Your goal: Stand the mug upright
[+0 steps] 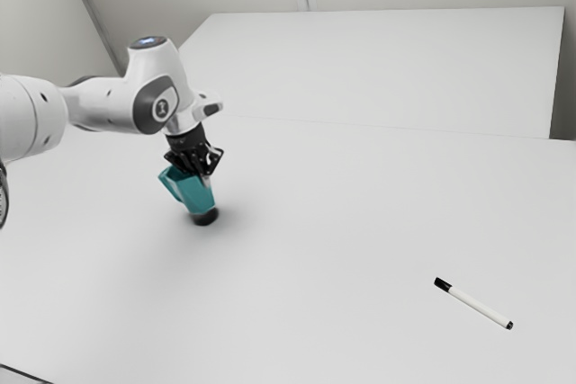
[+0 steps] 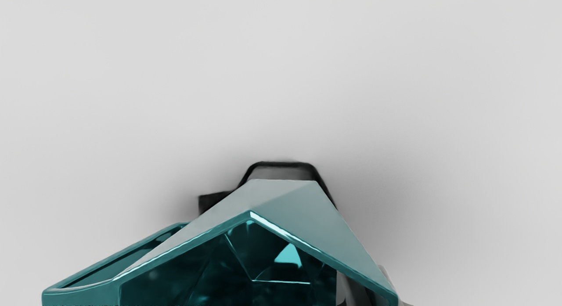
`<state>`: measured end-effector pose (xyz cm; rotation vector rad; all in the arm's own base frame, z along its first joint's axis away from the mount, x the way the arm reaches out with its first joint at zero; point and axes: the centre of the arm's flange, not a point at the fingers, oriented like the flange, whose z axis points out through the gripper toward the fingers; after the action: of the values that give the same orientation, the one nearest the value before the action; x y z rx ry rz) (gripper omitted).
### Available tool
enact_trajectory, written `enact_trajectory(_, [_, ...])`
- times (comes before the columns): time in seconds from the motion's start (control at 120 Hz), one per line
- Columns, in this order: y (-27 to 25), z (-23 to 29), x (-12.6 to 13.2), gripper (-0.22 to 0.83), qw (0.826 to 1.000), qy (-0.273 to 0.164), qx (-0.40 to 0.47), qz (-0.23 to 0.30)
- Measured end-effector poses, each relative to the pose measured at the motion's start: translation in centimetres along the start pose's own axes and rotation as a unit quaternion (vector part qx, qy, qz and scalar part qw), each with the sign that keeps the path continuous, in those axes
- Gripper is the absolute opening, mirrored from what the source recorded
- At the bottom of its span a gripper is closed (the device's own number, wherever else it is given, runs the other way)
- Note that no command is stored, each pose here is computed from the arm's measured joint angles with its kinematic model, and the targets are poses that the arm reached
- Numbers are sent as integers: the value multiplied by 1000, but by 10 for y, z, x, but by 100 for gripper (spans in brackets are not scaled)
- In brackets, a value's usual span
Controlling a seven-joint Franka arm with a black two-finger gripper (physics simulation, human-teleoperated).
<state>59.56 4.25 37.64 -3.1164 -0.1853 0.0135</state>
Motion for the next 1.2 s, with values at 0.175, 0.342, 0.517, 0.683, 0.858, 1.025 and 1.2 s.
enact_trajectory(0.175, [1, 19, 4, -15, 1000, -7, -1, -10])
enact_trajectory(0.342, [1, 31, 5, -15, 1000, -12, -2, -19])
enact_trajectory(0.517, [1, 22, 5, 18, 1000, -5, -2, -24])
enact_trajectory(0.683, [2, 1, 3, 42, 1000, 11, 0, -27])
enact_trajectory(0.858, [0, -33, -2, 53, 999, 33, 3, -30])
enact_trajectory(1.025, [5, -90, 0, 58, 998, 59, 14, -19])
enact_trajectory(1.2, [16, -153, 0, 60, 997, 70, 27, -6])
